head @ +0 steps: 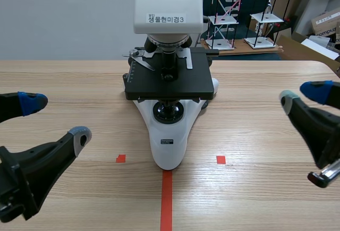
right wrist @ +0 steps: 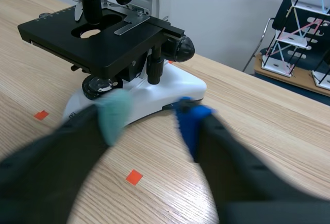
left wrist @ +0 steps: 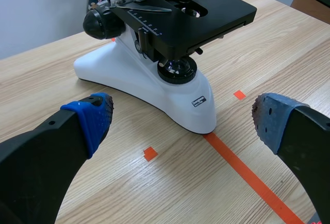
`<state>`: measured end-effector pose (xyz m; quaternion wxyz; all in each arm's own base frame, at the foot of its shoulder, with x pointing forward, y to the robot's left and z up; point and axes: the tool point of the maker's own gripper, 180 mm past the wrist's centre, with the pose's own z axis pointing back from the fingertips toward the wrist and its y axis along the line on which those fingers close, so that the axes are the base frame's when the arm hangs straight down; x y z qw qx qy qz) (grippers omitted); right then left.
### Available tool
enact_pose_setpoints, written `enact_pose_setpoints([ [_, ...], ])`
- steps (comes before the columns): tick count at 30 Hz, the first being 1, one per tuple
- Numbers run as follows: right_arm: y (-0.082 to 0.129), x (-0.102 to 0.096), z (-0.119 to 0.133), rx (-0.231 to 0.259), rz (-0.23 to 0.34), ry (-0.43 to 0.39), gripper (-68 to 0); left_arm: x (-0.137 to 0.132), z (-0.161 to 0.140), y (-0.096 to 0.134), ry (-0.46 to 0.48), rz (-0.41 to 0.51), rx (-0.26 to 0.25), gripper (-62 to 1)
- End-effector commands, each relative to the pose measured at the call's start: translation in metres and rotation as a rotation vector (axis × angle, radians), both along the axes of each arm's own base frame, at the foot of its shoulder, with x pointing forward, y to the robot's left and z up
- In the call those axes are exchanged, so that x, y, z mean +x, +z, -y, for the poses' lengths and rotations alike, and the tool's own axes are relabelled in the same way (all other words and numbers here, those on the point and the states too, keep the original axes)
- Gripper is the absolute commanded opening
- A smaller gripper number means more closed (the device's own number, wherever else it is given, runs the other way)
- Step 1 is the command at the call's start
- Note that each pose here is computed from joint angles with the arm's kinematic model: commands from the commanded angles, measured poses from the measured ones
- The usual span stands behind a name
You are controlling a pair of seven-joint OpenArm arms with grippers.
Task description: Point at the coarse focus knob
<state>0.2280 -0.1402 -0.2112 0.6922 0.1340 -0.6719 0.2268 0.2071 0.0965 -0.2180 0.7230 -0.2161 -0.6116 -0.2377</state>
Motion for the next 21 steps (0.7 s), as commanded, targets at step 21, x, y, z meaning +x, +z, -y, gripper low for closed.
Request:
enact_pose_setpoints([
  [21,0.055,0.060,0.013,-0.030,0.157,-0.086,-67.6,0.000,0.002,0.006,0.000,0.014,-0.020,-4.3],
])
